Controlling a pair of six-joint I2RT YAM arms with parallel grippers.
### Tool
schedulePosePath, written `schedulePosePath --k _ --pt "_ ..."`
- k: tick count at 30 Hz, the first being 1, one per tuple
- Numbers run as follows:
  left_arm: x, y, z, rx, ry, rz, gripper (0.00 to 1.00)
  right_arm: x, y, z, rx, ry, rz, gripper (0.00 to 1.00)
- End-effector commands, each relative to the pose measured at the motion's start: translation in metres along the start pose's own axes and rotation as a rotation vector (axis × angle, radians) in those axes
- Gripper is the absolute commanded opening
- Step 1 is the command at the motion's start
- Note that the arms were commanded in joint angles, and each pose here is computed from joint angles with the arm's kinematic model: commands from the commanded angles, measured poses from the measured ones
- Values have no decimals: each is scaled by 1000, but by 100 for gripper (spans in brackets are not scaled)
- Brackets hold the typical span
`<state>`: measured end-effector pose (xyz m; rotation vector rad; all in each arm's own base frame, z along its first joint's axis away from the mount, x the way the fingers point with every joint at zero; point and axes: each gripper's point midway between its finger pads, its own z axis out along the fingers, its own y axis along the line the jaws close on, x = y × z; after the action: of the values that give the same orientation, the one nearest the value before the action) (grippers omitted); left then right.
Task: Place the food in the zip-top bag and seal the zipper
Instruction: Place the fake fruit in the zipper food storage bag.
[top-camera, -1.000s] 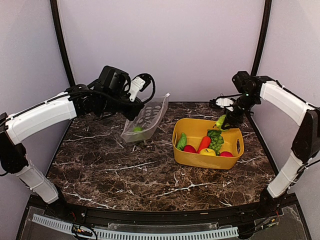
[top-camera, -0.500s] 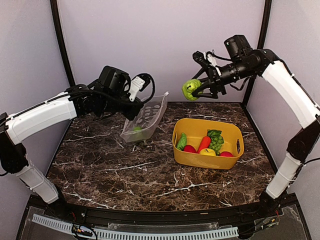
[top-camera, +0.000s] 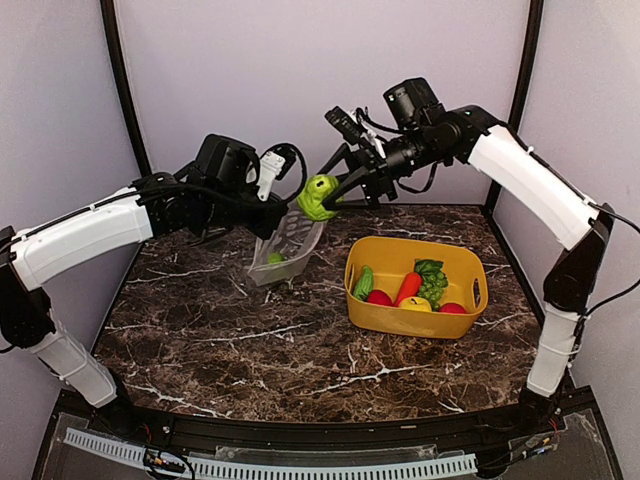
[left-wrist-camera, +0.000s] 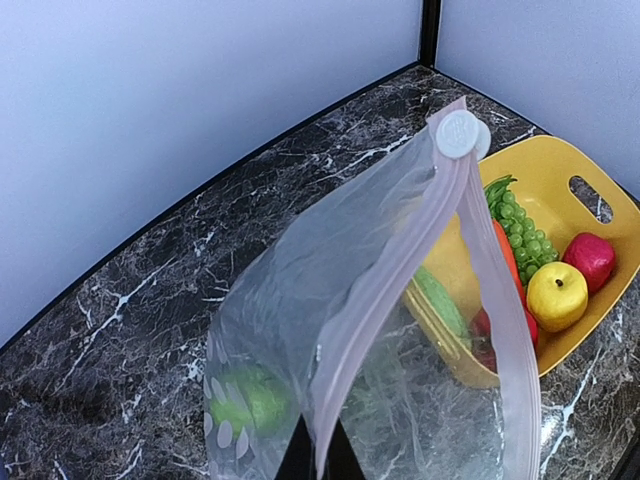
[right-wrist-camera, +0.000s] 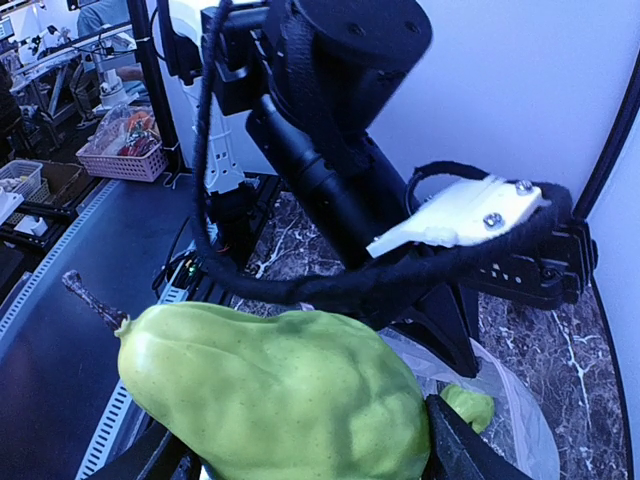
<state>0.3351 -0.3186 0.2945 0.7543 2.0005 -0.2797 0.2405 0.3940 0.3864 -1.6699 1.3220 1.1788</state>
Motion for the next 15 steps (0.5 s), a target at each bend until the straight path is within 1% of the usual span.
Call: schedulePosePath --k 1,4,9,15 --pt "-22 8 -28 -10 -113 -99 1 -4 -19 11 1 -35 -2 57" --pt "-26 6 -33 18 -134 -144 1 2 -31 18 13 -29 12 57" --pt "-31 1 -39 63 -153 -167 1 12 -41 30 28 -12 49 58" --pt "-36 -1 -47 88 -177 -191 1 18 -55 44 117 32 64 59"
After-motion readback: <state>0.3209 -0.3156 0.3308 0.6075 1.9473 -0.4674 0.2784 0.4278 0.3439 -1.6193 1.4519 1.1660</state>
